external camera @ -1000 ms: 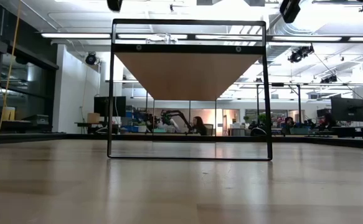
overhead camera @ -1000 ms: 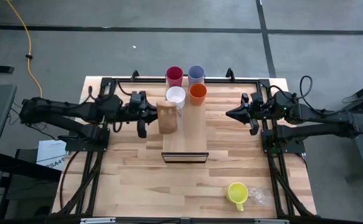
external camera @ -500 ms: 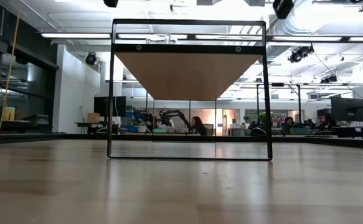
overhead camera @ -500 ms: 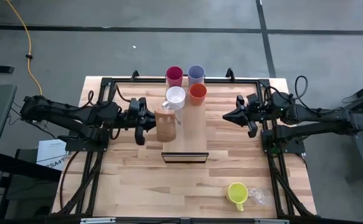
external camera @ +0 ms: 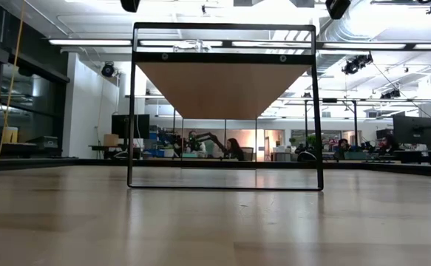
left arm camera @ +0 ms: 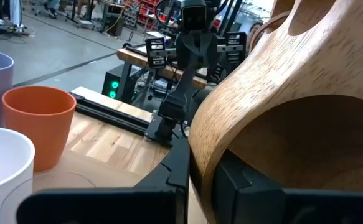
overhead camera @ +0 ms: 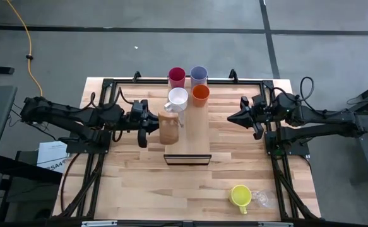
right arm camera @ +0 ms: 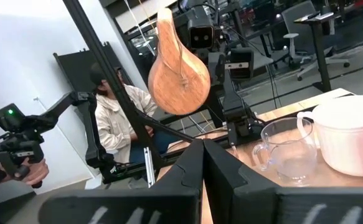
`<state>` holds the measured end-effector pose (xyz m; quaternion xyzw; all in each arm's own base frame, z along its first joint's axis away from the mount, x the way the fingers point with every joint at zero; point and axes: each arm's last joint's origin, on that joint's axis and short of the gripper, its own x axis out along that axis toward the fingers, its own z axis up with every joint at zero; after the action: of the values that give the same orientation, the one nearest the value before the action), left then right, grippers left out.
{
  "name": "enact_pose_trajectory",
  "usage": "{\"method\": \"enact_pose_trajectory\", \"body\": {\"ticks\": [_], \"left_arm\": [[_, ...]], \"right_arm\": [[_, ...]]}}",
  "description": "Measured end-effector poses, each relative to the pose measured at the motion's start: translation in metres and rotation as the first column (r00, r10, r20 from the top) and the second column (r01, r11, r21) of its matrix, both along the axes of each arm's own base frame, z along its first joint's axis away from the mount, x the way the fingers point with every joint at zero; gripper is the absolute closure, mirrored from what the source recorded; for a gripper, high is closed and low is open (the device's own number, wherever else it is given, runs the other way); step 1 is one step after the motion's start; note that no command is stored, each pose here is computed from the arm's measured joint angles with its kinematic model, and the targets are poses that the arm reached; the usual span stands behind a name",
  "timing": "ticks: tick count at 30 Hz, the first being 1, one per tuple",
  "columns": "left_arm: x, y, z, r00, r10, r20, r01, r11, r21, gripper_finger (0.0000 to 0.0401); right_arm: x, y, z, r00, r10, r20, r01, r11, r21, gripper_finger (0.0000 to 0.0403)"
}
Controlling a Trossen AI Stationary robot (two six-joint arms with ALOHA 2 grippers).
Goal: Stack small to large cups/mugs on shelf
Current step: Put the wooden mug on the shelf
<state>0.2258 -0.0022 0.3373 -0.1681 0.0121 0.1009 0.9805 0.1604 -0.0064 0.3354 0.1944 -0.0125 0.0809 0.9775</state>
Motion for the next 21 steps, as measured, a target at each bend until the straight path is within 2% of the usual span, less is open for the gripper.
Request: {"method": "enact_pose_trajectory", "body": {"ticks": [5,9,11,14,17,21], "left_arm": [[-0.001,0.000,-0.002,0.999,-0.015,-0.051,0.015,1.000,0.000,0.0383],[0.001,-0.001,0.010,0.977,-0.047,-0.208,0.046,0.999,-0.007,0.0383],[0.004,-0.002,0.017,0.947,-0.046,-0.319,0.042,0.999,-0.017,0.0383],[0.016,-0.002,0.030,0.879,-0.050,-0.474,0.044,0.999,-0.022,0.0383],[0.032,-0.006,0.034,0.760,-0.058,-0.647,0.068,0.998,-0.010,0.0383],[0.053,-0.009,0.033,0.602,-0.017,-0.798,0.087,0.995,0.044,0.0383]], "right_arm": [[0.000,0.000,0.000,1.000,0.000,0.003,0.000,1.000,-0.002,0.0403],[0.000,0.000,0.000,1.000,0.000,0.003,0.000,1.000,-0.002,0.0403],[0.000,0.000,0.000,1.000,-0.001,0.003,0.001,1.000,-0.008,0.0403],[0.000,0.000,0.000,1.000,-0.001,-0.002,0.001,1.000,-0.009,0.0403],[0.000,0.000,0.000,1.000,-0.001,-0.004,0.001,1.000,-0.009,0.0403],[0.000,0.000,-0.001,1.000,-0.001,-0.004,0.001,1.000,-0.016,0.0403]]}}
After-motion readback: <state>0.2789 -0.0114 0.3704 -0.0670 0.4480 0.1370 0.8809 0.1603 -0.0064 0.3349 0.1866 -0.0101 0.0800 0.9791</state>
